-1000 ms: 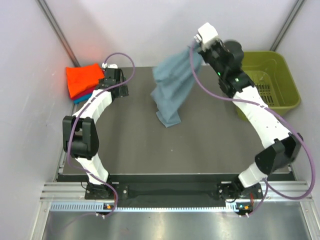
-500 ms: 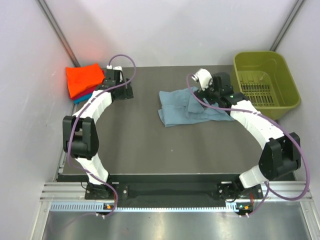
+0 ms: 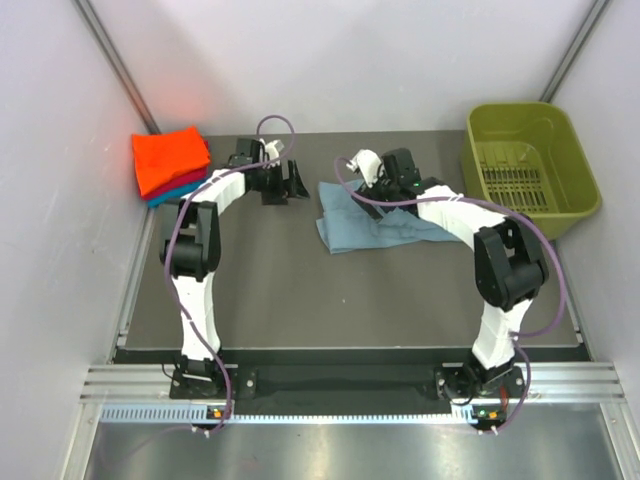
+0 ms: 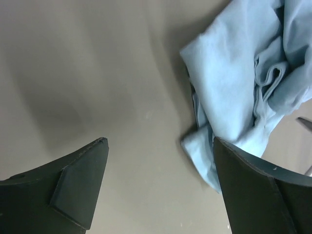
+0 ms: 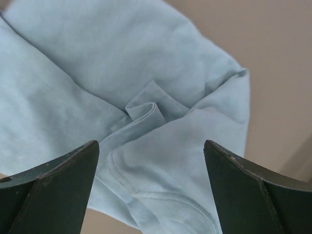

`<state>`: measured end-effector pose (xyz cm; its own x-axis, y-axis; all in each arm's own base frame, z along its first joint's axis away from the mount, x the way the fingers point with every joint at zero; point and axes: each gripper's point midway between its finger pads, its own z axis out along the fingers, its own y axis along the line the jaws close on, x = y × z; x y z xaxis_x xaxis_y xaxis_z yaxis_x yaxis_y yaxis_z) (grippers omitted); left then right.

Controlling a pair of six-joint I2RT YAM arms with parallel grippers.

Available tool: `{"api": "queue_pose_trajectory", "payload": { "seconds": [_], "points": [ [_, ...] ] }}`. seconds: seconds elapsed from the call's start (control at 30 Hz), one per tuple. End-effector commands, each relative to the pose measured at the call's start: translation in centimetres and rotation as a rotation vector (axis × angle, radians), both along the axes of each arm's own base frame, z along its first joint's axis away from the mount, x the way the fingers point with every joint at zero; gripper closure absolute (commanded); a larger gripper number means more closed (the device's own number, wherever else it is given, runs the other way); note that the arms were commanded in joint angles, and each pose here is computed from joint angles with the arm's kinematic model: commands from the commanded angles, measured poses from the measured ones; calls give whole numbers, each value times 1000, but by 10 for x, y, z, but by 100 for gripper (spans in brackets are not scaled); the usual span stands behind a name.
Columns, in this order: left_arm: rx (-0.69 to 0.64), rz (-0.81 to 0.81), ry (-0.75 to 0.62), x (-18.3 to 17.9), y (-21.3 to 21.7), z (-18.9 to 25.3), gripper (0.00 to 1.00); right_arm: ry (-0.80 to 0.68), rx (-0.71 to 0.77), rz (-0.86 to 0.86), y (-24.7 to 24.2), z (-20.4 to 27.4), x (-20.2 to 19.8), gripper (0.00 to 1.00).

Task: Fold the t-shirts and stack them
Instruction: Flatten the tshirt out

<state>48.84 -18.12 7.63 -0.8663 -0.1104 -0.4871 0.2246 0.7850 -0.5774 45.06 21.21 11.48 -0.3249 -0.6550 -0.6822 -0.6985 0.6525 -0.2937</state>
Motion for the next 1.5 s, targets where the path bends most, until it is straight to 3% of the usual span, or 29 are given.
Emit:
{"api": "queue_pose_trajectory", "payload": {
  "seconds": [0.0,0.43,0.57,0.67,0.7,0.77,0.8,0.87,0.9,1.03,1.1,1.23,1.4,1.47],
  "points": [
    [-96,-72,-77,18,-25,26,7,-105,23,-3,6,26,23,11],
    [-83,-179,-89,30,-83,-4,16,-70,-68,-71,-8,-19,42,15],
    [-70,-177,-83,32,-89,-14,27,-66,-82,-81,-12,-24,44,22],
    [-48,-171,-93,34,-85,-13,44,-73,-87,-87,-15,-22,45,28],
    [-42,-166,-94,34,-83,-12,64,-75,-88,-86,-15,-21,45,35],
    [-33,-157,-93,34,-80,-12,90,-73,-88,-89,-17,-23,45,44],
    [-31,-155,-95,33,-80,-10,92,-78,-88,-92,-17,-22,46,63],
    [-26,-159,-102,32,-77,-5,94,-93,-88,-99,-18,-17,48,83],
    [-27,-157,-115,31,-76,4,94,-116,-91,-113,-20,-10,51,99],
    [0,-113,-183,36,-49,42,100,-224,-84,-131,-24,35,60,100],
    [24,-83,-232,40,-34,65,100,-305,-46,-148,-25,80,66,100],
    [97,-23,-457,47,11,156,100,-462,40,-167,-27,173,66,100],
    [204,4,-644,29,38,234,100,-595,130,-145,-34,256,37,100],
    [222,5,-662,19,42,242,100,-615,167,-143,-39,278,19,100]
  ]
}}
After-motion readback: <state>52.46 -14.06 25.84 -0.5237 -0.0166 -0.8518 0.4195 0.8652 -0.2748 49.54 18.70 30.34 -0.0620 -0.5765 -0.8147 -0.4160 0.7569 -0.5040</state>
